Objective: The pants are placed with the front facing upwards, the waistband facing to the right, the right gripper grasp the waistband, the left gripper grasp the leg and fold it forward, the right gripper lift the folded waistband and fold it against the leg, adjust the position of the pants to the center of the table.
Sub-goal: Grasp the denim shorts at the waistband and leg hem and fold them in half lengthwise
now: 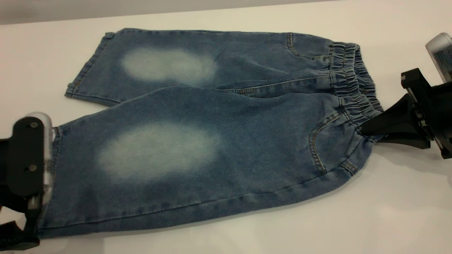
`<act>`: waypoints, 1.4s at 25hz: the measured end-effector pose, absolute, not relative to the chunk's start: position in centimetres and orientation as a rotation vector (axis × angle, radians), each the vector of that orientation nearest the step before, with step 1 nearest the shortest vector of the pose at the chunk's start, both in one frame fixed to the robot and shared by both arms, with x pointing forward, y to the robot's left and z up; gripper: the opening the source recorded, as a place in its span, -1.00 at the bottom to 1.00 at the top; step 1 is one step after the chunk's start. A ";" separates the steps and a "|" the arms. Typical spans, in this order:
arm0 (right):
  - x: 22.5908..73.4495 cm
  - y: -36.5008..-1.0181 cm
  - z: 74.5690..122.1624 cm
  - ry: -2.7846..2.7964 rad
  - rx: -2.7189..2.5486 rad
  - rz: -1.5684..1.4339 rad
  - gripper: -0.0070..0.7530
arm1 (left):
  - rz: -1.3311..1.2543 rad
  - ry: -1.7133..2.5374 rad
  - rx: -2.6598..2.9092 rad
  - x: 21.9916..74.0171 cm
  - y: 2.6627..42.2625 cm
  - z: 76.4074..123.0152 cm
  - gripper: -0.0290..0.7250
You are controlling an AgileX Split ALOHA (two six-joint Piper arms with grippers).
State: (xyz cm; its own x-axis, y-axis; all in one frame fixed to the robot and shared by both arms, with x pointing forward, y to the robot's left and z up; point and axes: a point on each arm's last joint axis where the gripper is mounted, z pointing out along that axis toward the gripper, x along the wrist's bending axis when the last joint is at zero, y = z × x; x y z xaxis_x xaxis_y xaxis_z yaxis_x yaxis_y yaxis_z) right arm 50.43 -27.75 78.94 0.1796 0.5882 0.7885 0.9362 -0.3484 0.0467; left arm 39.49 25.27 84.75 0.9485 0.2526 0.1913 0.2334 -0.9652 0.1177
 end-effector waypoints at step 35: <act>50.5 -27.7 79.1 -1.422 -1.994 -1.040 -0.88 | 0.241 0.398 3.028 40.7 24.9 82.2 -0.19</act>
